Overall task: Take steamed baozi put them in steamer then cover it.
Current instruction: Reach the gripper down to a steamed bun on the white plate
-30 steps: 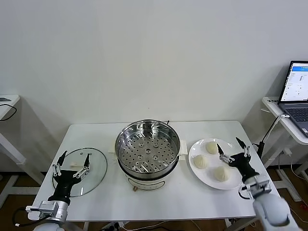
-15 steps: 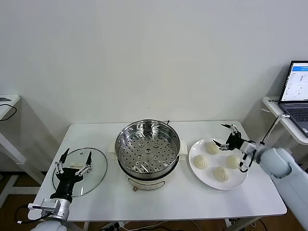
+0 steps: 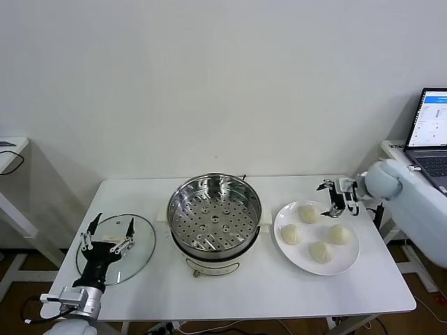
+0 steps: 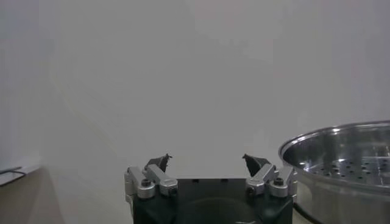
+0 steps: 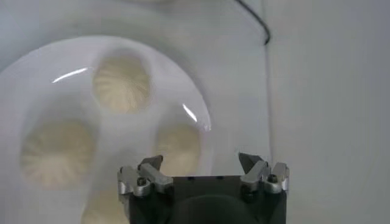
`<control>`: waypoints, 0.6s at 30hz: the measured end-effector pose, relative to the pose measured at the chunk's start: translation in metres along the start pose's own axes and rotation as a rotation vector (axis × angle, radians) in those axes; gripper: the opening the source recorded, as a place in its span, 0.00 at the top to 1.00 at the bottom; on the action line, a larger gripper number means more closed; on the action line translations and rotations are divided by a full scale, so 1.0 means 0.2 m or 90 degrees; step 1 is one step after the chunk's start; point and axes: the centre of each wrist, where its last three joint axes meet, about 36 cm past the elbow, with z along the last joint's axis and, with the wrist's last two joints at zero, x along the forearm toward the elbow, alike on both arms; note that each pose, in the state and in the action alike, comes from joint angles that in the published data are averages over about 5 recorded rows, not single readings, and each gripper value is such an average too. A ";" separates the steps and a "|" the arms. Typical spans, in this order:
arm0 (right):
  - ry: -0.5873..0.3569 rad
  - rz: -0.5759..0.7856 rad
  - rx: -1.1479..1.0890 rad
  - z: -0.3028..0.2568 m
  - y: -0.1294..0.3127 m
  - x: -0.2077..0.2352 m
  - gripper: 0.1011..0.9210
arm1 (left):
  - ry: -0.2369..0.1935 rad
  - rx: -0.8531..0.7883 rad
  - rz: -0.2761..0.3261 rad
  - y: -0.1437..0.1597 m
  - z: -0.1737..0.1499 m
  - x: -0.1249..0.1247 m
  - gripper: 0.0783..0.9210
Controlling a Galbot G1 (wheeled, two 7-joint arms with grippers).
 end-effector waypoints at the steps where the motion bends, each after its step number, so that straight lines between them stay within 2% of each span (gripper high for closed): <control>1: 0.004 -0.006 0.001 -0.01 -0.01 -0.02 0.12 | 0.000 0.000 -0.001 0.00 0.00 0.00 0.12; 18: 0.050 -0.042 -0.002 -0.09 -0.07 -0.27 0.12 | -0.002 0.001 -0.002 0.00 -0.01 0.01 0.12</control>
